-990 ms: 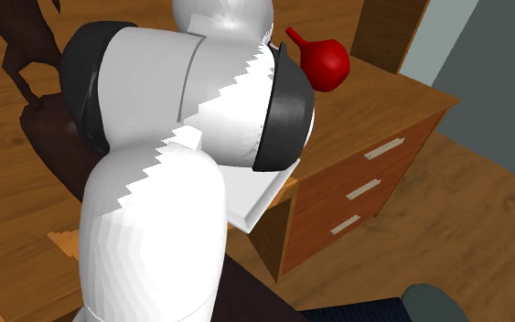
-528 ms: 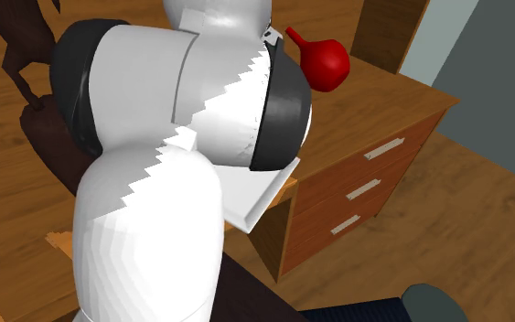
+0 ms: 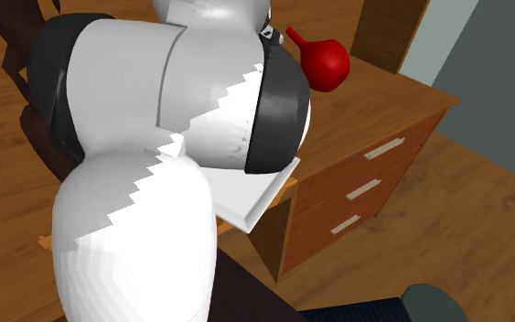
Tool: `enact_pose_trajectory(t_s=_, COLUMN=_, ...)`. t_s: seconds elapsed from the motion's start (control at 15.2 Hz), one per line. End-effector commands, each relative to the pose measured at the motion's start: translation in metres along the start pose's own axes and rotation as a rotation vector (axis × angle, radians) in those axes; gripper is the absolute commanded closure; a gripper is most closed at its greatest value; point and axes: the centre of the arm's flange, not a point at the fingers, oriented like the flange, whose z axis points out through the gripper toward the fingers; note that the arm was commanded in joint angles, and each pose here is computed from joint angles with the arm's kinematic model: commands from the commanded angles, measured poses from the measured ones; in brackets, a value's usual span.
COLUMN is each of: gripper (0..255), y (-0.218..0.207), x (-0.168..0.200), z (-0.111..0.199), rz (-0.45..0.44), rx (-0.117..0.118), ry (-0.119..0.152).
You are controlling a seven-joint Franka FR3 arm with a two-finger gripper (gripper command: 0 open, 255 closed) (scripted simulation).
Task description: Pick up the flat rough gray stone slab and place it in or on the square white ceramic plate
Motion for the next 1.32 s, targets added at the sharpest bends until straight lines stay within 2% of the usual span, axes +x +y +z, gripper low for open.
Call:
enact_pose_trajectory(t_s=0.0, gripper=255, y=0.018, x=-0.006, z=-0.031, rz=0.006, rx=0.078, ry=0.024)
enact_pose_trajectory(t_s=1.25, gripper=255, y=0.264, x=-0.069, z=-0.047, rz=0.006, rx=0.078, ry=0.024)
